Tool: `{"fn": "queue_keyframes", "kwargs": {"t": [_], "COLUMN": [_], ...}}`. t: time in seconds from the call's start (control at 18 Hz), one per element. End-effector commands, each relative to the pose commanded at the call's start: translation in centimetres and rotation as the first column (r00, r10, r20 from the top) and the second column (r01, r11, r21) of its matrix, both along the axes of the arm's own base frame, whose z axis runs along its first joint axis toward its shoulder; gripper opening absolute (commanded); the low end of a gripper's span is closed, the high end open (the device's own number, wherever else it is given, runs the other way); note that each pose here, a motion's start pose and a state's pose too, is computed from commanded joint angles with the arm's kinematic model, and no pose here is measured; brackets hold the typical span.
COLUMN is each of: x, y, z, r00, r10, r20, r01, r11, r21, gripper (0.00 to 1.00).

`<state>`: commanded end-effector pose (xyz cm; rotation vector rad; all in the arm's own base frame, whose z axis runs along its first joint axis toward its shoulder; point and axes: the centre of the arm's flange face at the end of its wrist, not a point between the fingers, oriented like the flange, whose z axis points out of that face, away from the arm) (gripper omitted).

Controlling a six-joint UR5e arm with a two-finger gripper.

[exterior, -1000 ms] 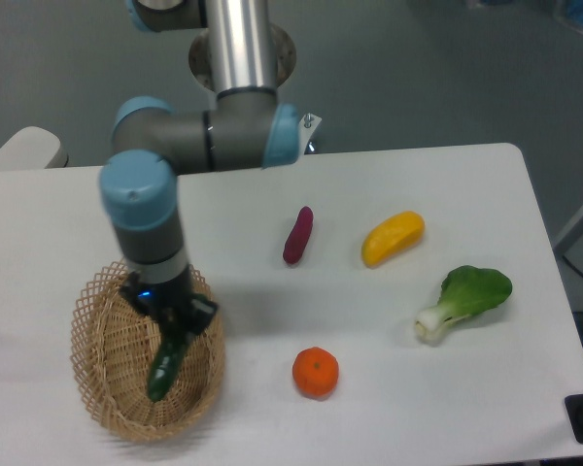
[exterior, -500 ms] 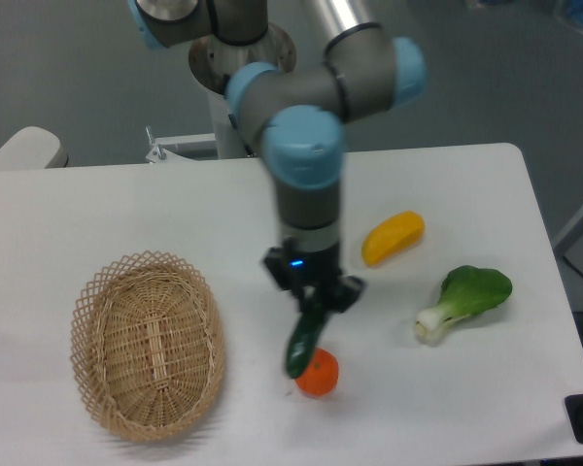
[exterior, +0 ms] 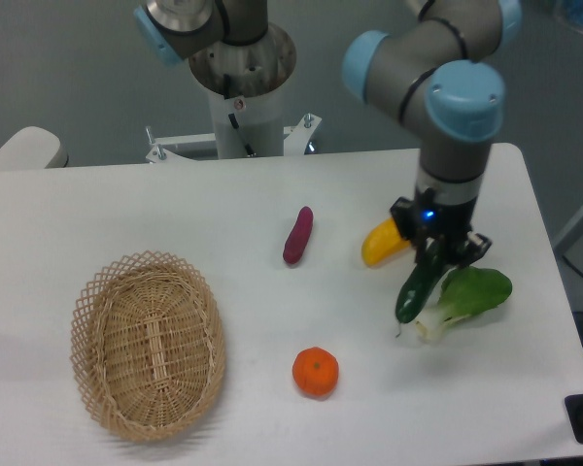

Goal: Pick up the cucumber from the basket
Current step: 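Hold the cucumber above the bok choy beside the yellow pepper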

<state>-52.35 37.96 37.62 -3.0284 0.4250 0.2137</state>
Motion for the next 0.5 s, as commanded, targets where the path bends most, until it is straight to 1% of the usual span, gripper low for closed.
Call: {"fn": "queue_keyframes", "kwargs": {"t": [0.17, 0.5], "x": [-0.47, -0.67], "y": [-0.11, -0.12], "z": [0.12, 0.17], "r00": [1.000, 1.000], "r10": [-0.013, -0.015], "r20": [-0.005, -0.007], "r01": [0.013, 0.015], "r11": [1.000, 1.000], "r21": [-0.001, 0.001], "gripper": [0.19, 0.19]}}
